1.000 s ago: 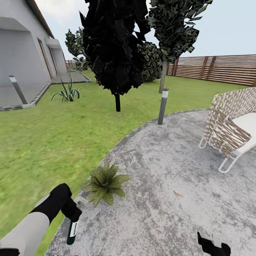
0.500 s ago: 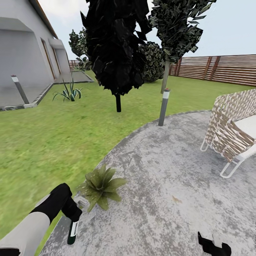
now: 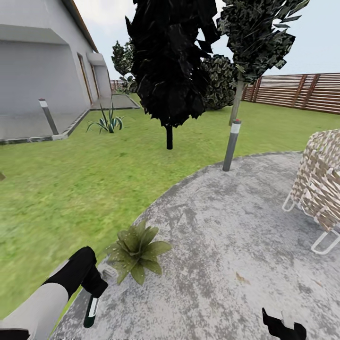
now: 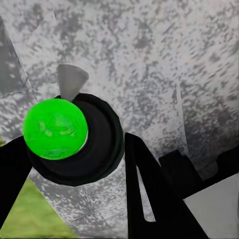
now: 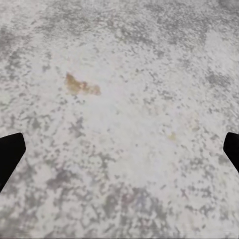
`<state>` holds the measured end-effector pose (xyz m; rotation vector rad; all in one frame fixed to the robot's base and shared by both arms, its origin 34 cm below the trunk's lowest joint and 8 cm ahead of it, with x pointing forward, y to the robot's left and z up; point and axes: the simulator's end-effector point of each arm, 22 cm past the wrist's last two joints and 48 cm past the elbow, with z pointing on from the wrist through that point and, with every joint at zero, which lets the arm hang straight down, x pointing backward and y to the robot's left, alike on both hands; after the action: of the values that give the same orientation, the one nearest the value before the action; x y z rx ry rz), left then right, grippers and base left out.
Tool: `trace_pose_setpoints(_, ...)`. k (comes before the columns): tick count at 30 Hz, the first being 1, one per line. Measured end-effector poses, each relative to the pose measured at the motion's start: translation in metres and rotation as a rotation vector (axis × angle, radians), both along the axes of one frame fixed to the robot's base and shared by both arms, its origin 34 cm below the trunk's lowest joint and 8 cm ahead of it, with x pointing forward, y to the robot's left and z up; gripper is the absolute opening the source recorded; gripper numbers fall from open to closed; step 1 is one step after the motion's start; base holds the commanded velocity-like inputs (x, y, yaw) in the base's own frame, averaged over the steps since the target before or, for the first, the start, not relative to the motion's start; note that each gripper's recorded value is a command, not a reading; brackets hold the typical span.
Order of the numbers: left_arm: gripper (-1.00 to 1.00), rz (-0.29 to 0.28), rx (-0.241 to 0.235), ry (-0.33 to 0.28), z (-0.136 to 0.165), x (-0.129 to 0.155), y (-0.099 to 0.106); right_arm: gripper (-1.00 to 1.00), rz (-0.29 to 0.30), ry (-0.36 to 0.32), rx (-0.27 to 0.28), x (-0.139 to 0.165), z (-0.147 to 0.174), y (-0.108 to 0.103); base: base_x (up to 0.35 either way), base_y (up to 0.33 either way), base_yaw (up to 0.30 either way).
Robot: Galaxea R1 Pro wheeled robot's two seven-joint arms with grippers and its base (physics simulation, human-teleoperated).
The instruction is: Pick up the pesticide atomizer in the garden and spray insectifuge to fully cover both potted plants in the garden.
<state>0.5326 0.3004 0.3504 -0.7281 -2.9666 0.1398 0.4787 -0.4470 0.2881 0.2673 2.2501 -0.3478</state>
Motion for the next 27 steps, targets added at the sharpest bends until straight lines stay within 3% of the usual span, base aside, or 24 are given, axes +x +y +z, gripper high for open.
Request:
trace_pose_setpoints(3, -1.00, 0.039, 0.025, 0.025, -0.0004, -0.0046, -0.0024, 1.00, 0.000, 0.000, 0.000, 0.0000, 0.0000, 0.0000, 0.000, 0.000, 0.277)
trace_pose_setpoints(9, -1.00, 0.049, 0.027, 0.032, -0.0011, -0.0066, -0.0034, 1.00, 0.000, 0.000, 0.000, -0.0001, 0.0000, 0.0000, 0.000, -0.038, 0.163)
trace_pose_setpoints(16, -1.00, 0.046, 0.024, 0.031, -0.0011, -0.0062, -0.0061, 1.00, 0.002, -0.001, 0.003, 0.0005, -0.0003, 0.0018, 0.000, -0.260, 0.003)
trace_pose_setpoints(27, -1.00, 0.051, 0.023, 0.019, 0.0015, -0.0023, -0.0057, 1.00, 0.001, -0.001, 0.002, 0.0003, 0.0000, 0.0012, 0.152, -0.266, 0.265)
